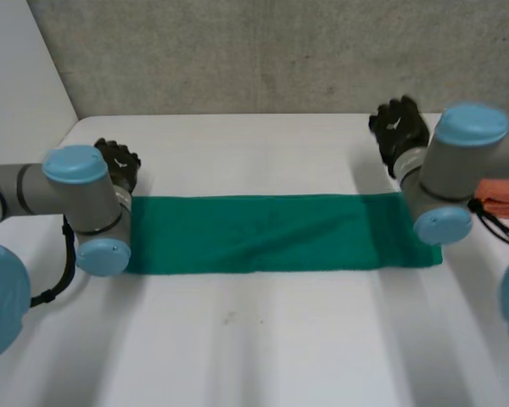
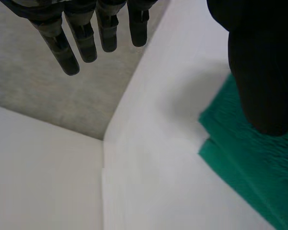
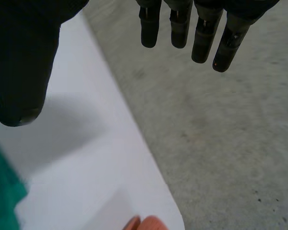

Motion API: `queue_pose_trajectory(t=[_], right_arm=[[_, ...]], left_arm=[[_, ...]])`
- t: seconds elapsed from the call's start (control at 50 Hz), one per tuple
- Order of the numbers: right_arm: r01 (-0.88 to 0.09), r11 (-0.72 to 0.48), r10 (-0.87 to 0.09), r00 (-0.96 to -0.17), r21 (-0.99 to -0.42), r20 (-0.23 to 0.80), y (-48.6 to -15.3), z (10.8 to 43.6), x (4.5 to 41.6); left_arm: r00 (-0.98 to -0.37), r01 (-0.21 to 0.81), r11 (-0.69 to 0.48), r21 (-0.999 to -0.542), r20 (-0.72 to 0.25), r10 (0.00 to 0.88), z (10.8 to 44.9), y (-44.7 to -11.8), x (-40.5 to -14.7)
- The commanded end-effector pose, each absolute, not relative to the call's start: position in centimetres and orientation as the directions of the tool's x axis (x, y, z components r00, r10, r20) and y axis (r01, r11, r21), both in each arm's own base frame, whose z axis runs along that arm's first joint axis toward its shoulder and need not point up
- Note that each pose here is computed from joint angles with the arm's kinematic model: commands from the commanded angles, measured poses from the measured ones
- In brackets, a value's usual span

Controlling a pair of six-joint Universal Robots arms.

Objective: Fold the laundry.

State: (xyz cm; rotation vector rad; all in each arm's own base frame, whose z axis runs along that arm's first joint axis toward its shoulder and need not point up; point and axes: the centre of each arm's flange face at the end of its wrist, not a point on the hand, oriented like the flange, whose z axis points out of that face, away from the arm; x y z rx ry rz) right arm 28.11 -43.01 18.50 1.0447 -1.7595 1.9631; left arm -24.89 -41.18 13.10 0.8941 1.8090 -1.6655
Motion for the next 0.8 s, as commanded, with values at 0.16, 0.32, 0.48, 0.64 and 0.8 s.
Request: queue_pose_trajectory(t=[0.16, 0.32, 0.48, 0.64, 0.8], right_arm=[[-0.547, 0.105, -0.476, -0.761, -0.83, 0.441, -34.9, 22.6, 21.6], [-0.541, 0.235, -0.55, -0.759, -0.807, 0.349, -32.0, 17.2, 19.5], [-0.528, 0.181, -0.518, -0.768, -0.83, 0.376, -32.6, 14.6, 18.7], [-0.531, 0.177, -0.513, -0.768, -0.829, 0.382, -33.4, 13.0, 18.7], [-0.535, 0.192, -0.506, -0.773, -0.823, 0.384, -34.0, 12.0, 18.4]], left_arm=[[-0.772, 0.61, -0.017, -0.792, -0.599, 0.213, 19.3, -34.1, -23.5], [-0.788, 0.569, 0.028, -0.822, -0.535, 0.303, 18.1, -30.9, -22.9], [-0.788, 0.57, 0.068, -0.819, -0.522, 0.326, 16.7, -30.2, -22.6], [-0.79, 0.569, 0.069, -0.819, -0.521, 0.325, 16.6, -30.2, -22.6], [-0.791, 0.567, 0.065, -0.821, -0.521, 0.32, 16.6, -30.2, -22.5]])
